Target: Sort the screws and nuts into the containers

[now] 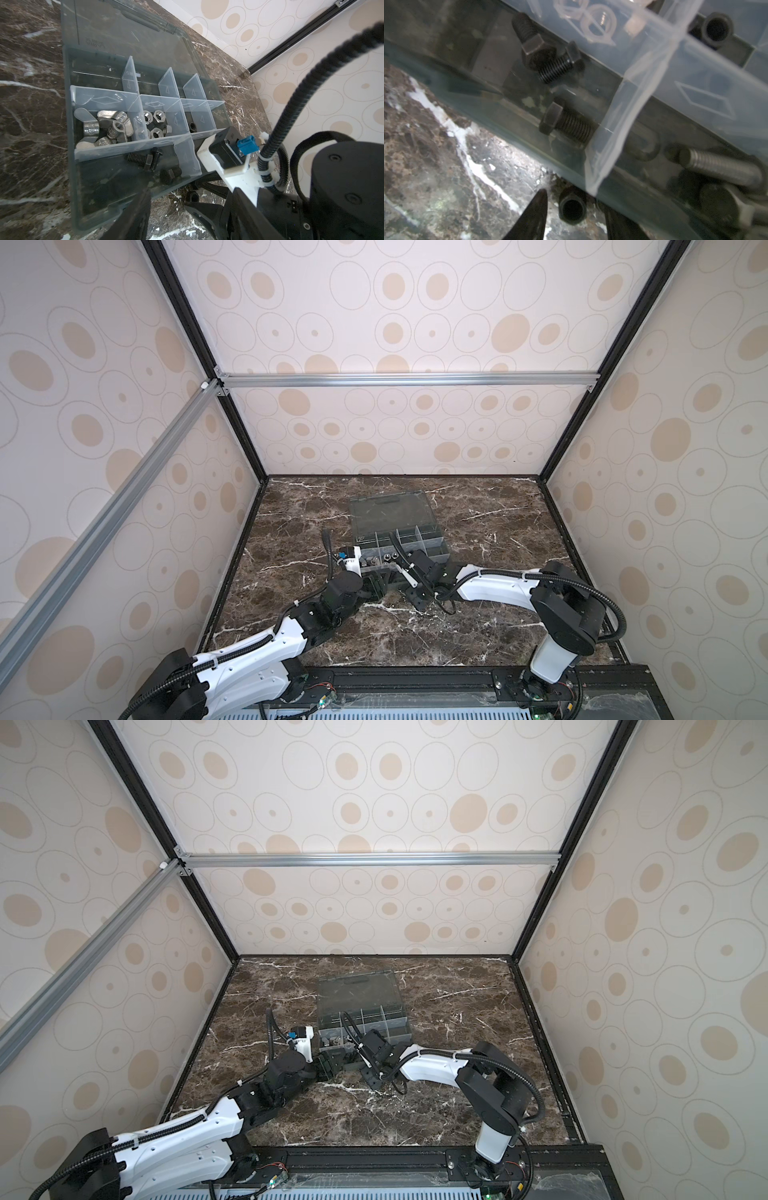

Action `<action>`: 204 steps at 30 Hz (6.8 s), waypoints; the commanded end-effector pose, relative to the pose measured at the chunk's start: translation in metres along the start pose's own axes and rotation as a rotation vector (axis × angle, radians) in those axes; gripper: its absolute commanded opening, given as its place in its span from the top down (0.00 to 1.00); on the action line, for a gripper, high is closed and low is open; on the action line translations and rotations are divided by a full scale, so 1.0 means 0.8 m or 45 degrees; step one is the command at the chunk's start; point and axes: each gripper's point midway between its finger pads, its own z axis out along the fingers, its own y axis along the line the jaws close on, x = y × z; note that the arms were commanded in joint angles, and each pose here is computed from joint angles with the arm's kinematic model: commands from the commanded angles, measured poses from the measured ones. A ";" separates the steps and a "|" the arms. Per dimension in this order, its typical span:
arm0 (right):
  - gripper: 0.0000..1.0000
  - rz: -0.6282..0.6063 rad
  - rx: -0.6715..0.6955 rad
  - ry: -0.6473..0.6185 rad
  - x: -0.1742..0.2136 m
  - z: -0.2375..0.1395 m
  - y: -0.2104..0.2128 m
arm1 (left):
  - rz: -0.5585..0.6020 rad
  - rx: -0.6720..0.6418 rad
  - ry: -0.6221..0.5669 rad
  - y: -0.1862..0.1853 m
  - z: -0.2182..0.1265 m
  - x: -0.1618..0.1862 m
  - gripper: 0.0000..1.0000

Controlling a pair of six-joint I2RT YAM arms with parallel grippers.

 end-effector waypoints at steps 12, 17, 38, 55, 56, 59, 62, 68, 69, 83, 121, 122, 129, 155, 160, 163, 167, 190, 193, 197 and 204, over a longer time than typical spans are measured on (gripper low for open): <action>0.53 0.022 0.002 -0.013 0.005 -0.030 -0.004 | -0.010 -0.009 -0.018 0.002 -0.004 -0.003 0.38; 0.53 0.021 -0.042 -0.067 -0.014 -0.033 0.005 | -0.007 -0.008 -0.020 0.000 -0.004 -0.005 0.38; 0.65 0.028 0.030 0.060 0.013 0.008 -0.004 | -0.021 -0.015 -0.017 0.008 -0.004 0.001 0.38; 0.83 0.045 0.009 -0.033 0.004 -0.031 -0.005 | -0.025 -0.011 -0.023 0.007 -0.005 0.000 0.38; 0.83 0.041 0.008 -0.074 -0.008 -0.041 -0.005 | -0.024 -0.012 -0.022 0.007 -0.005 0.000 0.38; 0.83 0.005 0.019 -0.190 -0.044 -0.072 -0.008 | -0.027 -0.009 -0.022 0.007 -0.006 -0.001 0.38; 0.83 -0.010 0.026 -0.280 -0.081 -0.098 -0.020 | -0.030 -0.007 -0.018 0.007 -0.006 0.001 0.38; 0.83 0.053 0.066 -0.335 -0.134 -0.111 -0.064 | -0.038 0.011 -0.021 0.004 -0.004 0.001 0.38; 0.83 0.078 0.065 -0.335 -0.141 -0.108 -0.072 | -0.034 0.020 -0.025 0.001 -0.004 -0.001 0.38; 0.63 0.186 0.054 -0.210 -0.139 -0.049 -0.095 | -0.005 0.057 0.067 -0.018 0.015 0.013 0.38; 0.52 0.552 0.129 -0.258 0.078 -0.145 -0.114 | 0.134 0.086 0.223 -0.060 0.058 0.059 0.39; 0.52 0.565 0.125 -0.262 0.081 -0.144 -0.113 | 0.161 0.090 0.234 -0.066 0.061 0.062 0.39; 0.52 0.646 0.120 -0.283 0.090 -0.144 -0.115 | 0.408 -0.014 0.385 -0.081 0.090 0.096 0.40; 0.51 0.651 0.167 -0.306 0.094 -0.151 -0.123 | 0.763 -0.252 0.693 -0.059 0.153 0.171 0.48; 0.51 0.655 0.176 -0.298 0.098 -0.150 -0.124 | 0.787 -0.283 0.712 -0.052 0.156 0.175 0.50; 0.51 0.666 0.174 -0.306 0.100 -0.150 -0.124 | 0.794 -0.284 0.718 -0.051 0.156 0.177 0.53; 0.51 0.670 0.181 -0.311 0.102 -0.150 -0.126 | 0.797 -0.285 0.730 -0.049 0.157 0.183 0.56; 0.51 0.678 0.204 -0.301 0.109 -0.149 -0.129 | 0.840 -0.320 0.753 -0.037 0.156 0.191 0.82; 0.51 0.678 0.204 -0.301 0.109 -0.149 -0.129 | 0.838 -0.323 0.751 -0.038 0.156 0.190 0.83; 0.51 0.677 0.209 -0.309 0.108 -0.151 -0.130 | 0.832 -0.302 0.726 -0.050 0.152 0.182 0.83; 0.51 0.680 0.210 -0.304 0.111 -0.149 -0.130 | 0.836 -0.184 0.667 -0.094 0.144 0.156 0.84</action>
